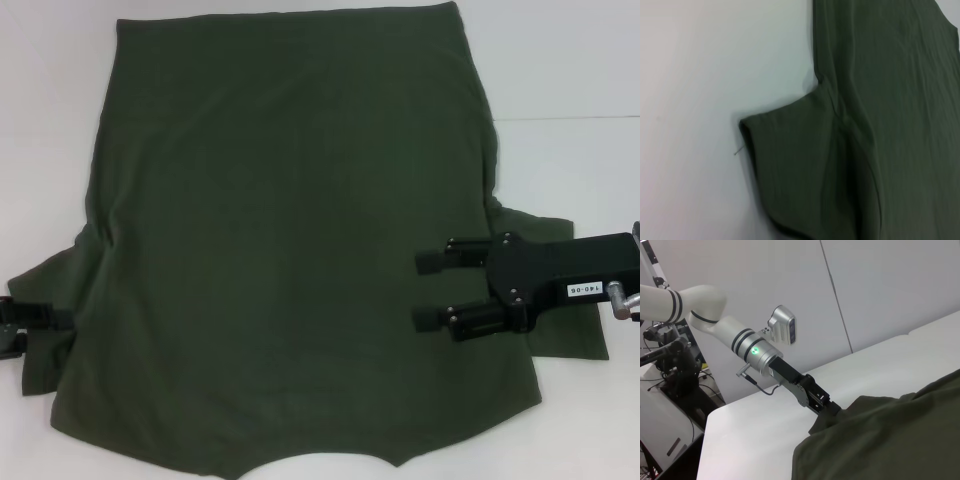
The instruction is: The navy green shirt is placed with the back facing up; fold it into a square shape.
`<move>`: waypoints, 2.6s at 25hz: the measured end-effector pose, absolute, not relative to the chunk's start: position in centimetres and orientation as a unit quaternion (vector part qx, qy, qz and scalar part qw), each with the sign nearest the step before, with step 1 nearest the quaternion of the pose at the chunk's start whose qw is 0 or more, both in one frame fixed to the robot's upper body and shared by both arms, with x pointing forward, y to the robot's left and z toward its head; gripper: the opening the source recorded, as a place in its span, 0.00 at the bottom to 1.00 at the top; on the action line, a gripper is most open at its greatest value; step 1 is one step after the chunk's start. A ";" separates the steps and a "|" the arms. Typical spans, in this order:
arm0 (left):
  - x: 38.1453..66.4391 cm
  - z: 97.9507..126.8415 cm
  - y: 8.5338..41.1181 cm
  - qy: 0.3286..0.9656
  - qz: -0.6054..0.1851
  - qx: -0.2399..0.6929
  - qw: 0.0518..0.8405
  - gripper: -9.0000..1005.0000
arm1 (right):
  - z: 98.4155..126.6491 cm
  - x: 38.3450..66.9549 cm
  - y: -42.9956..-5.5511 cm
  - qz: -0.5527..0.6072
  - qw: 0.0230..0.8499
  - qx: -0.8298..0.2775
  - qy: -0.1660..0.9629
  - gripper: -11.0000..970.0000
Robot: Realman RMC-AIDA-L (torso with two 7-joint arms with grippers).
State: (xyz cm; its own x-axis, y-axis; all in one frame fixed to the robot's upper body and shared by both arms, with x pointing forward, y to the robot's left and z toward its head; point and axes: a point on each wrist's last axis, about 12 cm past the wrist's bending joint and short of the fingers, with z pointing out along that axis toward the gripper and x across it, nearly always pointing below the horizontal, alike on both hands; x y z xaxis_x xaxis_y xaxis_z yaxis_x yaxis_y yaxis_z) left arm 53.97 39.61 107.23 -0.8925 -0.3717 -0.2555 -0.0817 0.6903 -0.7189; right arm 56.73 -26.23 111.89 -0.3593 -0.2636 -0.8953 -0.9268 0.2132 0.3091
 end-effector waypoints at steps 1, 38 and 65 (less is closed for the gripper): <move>54.0 107.2 39.6 0.899 -0.373 -0.126 0.195 0.50 | 111.9 56.7 -26.2 0.454 0.365 -0.433 0.688 0.93; 54.9 108.9 41.1 0.907 -0.353 -0.135 0.188 0.01 | 112.0 56.8 -25.9 0.456 0.359 -0.436 0.688 0.93; 63.0 121.9 40.7 0.956 -0.250 -0.060 0.140 0.02 | 111.9 56.9 -26.1 0.454 0.358 -0.428 0.695 0.92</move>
